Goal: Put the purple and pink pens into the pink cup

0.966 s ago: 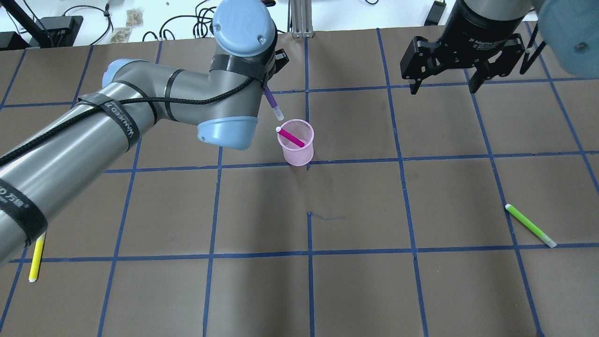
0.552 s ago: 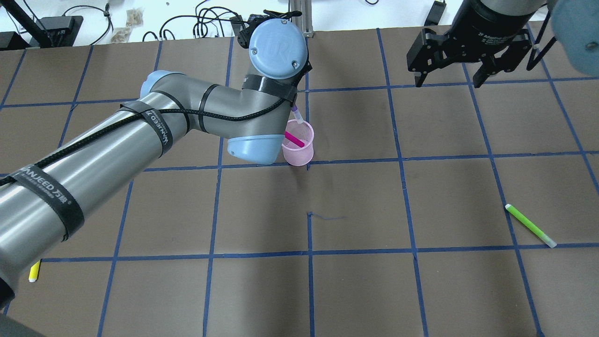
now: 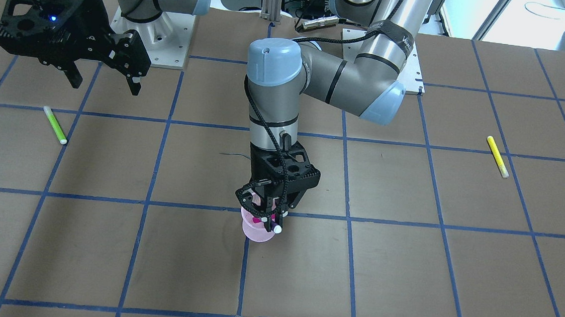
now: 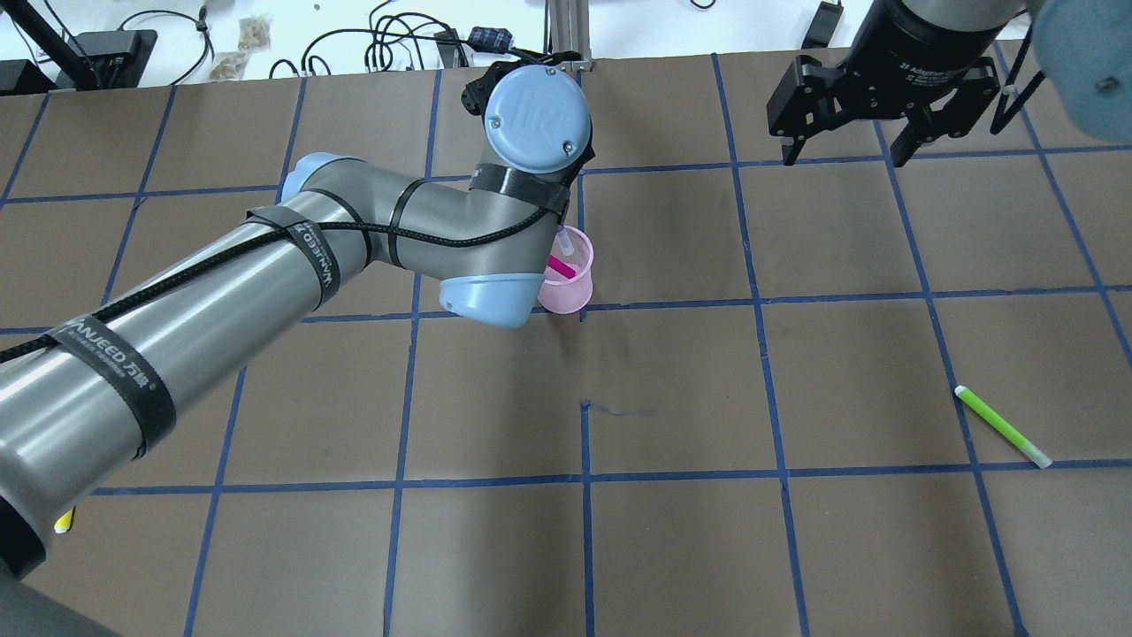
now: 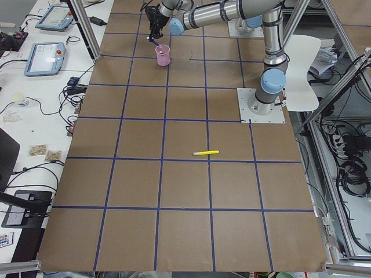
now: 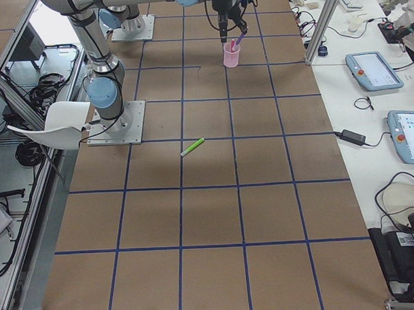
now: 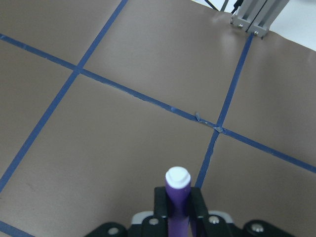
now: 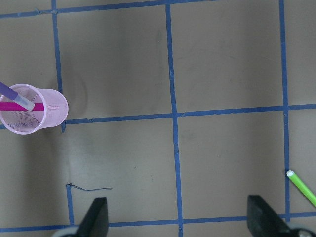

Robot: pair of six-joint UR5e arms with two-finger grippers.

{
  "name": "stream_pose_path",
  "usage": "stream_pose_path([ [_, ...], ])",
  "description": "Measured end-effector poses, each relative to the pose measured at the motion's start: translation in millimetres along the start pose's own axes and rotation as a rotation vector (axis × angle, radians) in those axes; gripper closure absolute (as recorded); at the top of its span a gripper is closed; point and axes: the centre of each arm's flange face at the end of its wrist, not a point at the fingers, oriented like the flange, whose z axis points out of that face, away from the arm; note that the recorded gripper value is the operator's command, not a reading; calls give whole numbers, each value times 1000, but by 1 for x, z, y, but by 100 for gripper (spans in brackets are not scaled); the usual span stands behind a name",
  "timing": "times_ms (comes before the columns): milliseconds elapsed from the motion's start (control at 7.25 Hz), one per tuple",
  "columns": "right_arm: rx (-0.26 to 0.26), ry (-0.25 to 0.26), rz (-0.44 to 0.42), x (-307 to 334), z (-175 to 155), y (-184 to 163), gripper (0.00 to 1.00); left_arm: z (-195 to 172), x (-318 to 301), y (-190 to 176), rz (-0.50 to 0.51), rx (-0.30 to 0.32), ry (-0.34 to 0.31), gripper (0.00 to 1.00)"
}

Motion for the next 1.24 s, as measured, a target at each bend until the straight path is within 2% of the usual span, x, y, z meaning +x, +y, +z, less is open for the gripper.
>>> stream_pose_path([
  [138, -7, 0, 0, 0, 3, -2, 0, 1, 0, 2, 6, -4, -1, 100],
  [276, -14, 1, 1, 0, 7, -4, 0, 4, -1, 8, 13, -12, -6, 62],
  [414, -17, 2, 1, 0, 9, -5, 0, 6, -3, 14, 21, -20, -12, 40],
  [552, -18, 3, 1, 0, 9, -5, 0, 4, -4, 16, 28, -20, -12, 27],
  [690, -18, 8, 1, 1, 9, -5, 0, 0, -5, 16, 31, -15, -5, 1],
  [966, -16, 13, 1, 1, 10, -6, 0, -12, -4, 8, 29, -10, 18, 0],
  [1103, -15, 14, 1, 1, 10, -6, 0, -17, -8, 0, 27, -30, 26, 0],
  [1241, -16, 14, 1, 1, 10, -6, 0, -23, -20, -16, 11, -84, 27, 0],
])
